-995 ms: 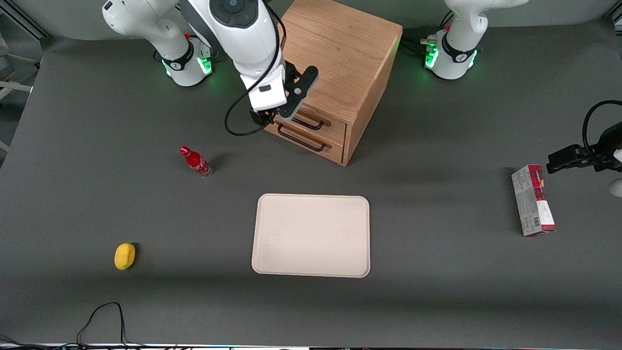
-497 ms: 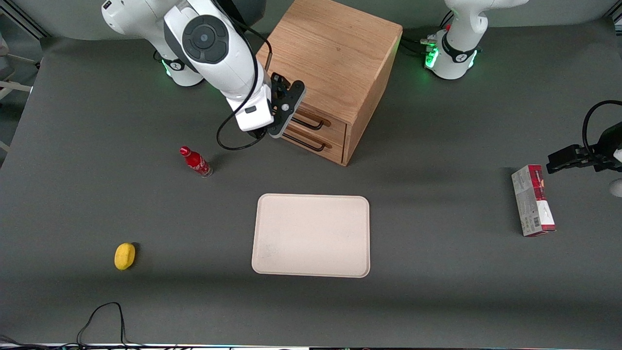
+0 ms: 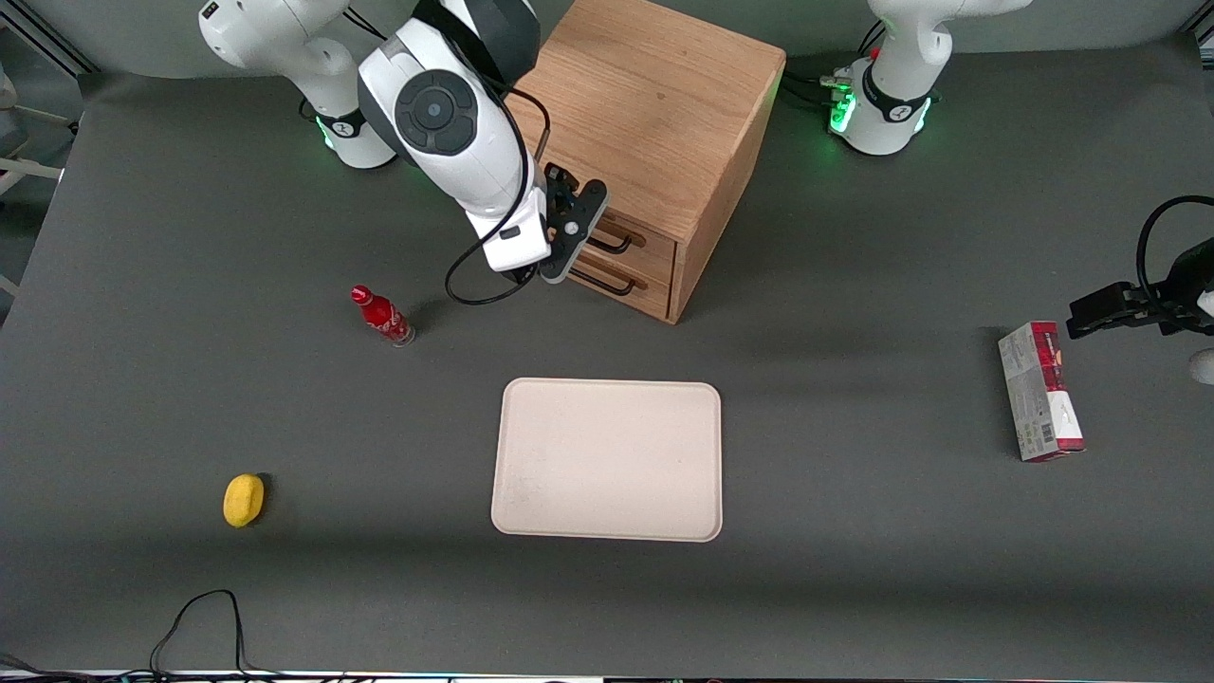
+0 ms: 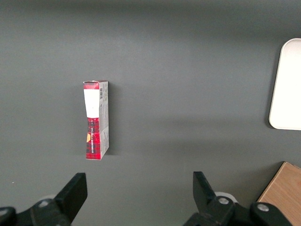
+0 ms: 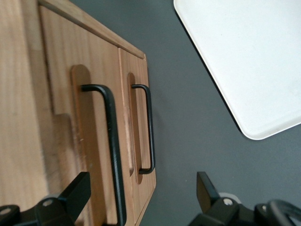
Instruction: Open upper drawer
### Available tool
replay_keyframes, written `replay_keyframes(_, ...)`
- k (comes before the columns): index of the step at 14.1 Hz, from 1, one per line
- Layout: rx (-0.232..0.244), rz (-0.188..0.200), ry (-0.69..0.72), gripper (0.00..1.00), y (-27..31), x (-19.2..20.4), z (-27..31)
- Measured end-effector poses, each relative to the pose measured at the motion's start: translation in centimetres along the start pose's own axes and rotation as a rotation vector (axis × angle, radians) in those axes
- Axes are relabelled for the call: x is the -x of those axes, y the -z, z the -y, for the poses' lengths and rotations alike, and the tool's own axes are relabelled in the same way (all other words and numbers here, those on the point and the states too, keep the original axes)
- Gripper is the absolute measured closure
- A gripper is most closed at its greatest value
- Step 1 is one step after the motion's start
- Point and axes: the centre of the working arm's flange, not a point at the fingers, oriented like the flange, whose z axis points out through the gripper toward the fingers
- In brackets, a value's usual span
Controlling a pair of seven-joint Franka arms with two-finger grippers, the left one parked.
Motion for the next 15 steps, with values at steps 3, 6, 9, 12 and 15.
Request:
replay_keyframes(3, 0.004, 0.002, -0.012, 0.00, -2.2, 0.1, -0.7)
replay_keyframes(6, 0.005, 0.007, -0.014, 0.00, -3.4, -0.1, -0.8)
replay_keyframes(9, 0.009, 0.011, -0.005, 0.00, -3.9, -0.4, -0.4)
replay_keyframes(12, 0.011, 0.011, -0.003, 0.00, -3.9, -0.4, -0.4)
replay_keyframes(15, 0.011, 0.011, -0.003, 0.00, -3.9, -0.4, -0.4)
